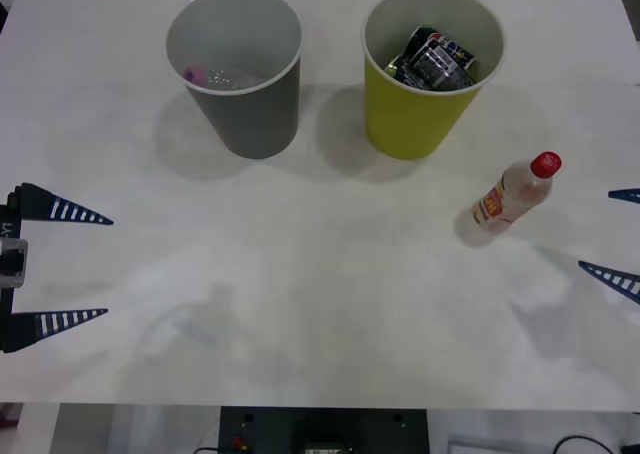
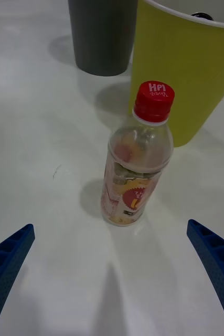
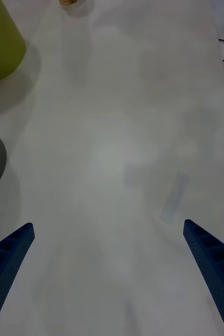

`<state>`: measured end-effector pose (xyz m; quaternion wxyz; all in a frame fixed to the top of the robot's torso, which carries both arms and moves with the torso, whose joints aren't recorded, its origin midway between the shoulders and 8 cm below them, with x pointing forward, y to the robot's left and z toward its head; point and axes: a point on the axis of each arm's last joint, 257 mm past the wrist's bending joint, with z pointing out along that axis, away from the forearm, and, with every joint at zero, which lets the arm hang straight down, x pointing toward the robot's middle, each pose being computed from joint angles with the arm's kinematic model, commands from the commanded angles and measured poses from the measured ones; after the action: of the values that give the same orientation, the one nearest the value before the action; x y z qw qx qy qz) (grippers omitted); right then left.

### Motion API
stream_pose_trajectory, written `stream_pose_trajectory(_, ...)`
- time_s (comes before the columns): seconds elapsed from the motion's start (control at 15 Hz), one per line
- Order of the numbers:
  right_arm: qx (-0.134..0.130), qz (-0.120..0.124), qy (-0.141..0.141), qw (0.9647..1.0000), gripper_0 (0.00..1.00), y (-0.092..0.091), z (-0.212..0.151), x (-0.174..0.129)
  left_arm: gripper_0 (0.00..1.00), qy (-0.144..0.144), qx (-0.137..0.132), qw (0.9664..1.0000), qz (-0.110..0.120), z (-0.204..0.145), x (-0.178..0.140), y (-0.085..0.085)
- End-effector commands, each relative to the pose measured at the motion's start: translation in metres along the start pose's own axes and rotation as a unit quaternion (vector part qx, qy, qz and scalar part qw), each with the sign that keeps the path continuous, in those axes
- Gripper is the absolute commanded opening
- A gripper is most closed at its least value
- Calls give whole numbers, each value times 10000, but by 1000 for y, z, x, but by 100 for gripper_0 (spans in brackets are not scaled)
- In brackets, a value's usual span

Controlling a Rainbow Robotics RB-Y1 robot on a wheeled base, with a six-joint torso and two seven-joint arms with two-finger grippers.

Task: Put the can into the green bin and the plastic bottle into the gray bin

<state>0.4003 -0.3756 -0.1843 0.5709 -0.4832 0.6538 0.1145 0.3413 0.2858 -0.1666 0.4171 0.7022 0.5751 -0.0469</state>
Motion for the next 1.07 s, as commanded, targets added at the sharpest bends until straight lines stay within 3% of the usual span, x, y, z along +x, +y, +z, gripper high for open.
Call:
stream_pose_trajectory(0.07,234,317,-207,9990,100,-7,11,8,98,0,0,10000,0,0,0,0)
stream_pose_trajectory(0.27,452,631,-445,9960,100,-13,25,15,98,0,0,10000,0,0,0,0)
stream_pose_trajectory(0.53,706,1111,-761,9884,100,-14,46,25,98,0,0,10000,0,0,0,0)
stream_pose_trajectory(0.93,1044,1513,-1103,9767,100,-11,81,28,98,0,0,10000,0,0,0,0)
stream_pose_trajectory(1.07,1087,1541,-1127,9756,100,-7,93,28,98,0,0,10000,0,0,0,0)
